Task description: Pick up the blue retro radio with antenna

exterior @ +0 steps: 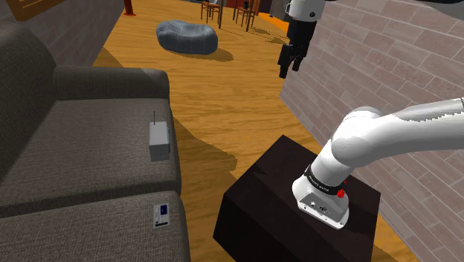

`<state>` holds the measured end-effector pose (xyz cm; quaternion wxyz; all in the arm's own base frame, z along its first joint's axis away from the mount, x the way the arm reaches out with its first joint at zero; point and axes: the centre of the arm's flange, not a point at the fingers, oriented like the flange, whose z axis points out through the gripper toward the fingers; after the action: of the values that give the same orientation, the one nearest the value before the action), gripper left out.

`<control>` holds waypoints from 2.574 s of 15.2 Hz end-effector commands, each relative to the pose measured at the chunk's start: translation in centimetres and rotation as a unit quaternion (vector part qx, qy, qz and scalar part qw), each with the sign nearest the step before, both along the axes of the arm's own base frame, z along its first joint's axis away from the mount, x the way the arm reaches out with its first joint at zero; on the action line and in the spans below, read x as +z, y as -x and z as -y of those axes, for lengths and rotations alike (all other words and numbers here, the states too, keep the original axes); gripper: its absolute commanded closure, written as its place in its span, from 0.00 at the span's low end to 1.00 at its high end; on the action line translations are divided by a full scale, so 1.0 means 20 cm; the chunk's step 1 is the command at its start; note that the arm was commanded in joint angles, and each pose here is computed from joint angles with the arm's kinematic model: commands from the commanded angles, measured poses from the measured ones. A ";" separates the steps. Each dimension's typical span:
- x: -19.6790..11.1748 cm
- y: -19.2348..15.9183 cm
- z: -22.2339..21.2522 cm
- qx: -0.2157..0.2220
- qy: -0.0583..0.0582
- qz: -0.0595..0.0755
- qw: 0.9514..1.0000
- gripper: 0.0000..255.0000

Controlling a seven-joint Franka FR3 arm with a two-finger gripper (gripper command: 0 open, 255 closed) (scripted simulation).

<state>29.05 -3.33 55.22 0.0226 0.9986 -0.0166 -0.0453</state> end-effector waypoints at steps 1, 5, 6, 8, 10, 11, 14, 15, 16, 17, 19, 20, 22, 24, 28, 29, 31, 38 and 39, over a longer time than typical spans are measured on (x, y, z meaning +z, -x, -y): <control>0.00 0.00 0.00 0.000 0.000 0.000 1.000 0.00; -0.13 -0.19 -0.10 0.014 -0.001 0.009 1.000 0.00; -0.17 -0.24 -0.13 0.018 -0.001 0.012 1.000 0.00; -0.23 -0.33 -0.18 0.025 -0.002 0.016 1.000 0.00; -0.29 -0.42 -0.24 0.032 -0.002 0.021 0.999 0.00; -0.33 -0.47 -0.26 0.036 -0.002 0.024 0.999 0.00; -0.42 -0.61 -0.35 0.046 -0.003 0.031 0.998 0.00; -0.45 -0.66 -0.38 0.050 -0.003 0.033 0.998 0.00; -0.48 -0.70 -0.41 0.053 -0.004 0.035 0.998 0.00; -0.51 -0.75 -0.44 0.057 -0.004 0.038 0.998 0.00; -0.57 -0.84 -0.50 0.064 -0.004 0.042 0.997 0.00; -0.60 -0.89 -0.53 0.068 -0.005 0.045 0.997 0.00; -0.66 -0.98 -0.60 0.075 -0.005 0.049 0.996 0.00; -0.71 -1.07 -0.66 0.082 -0.006 0.054 0.995 0.00; -0.82 -1.25 -0.79 0.096 -0.007 0.063 0.993 0.00; -0.85 -1.30 -0.83 0.100 -0.007 0.066 0.993 0.00; -0.91 -1.39 -0.90 0.107 -0.007 0.070 0.992 0.00; -1.09 -1.70 -1.15 0.131 -0.009 0.087 0.987 0.00; -1.11 -1.74 -1.19 0.135 -0.009 0.089 0.987 0.00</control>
<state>62.98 19.66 33.53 0.0176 0.9924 0.1132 0.0443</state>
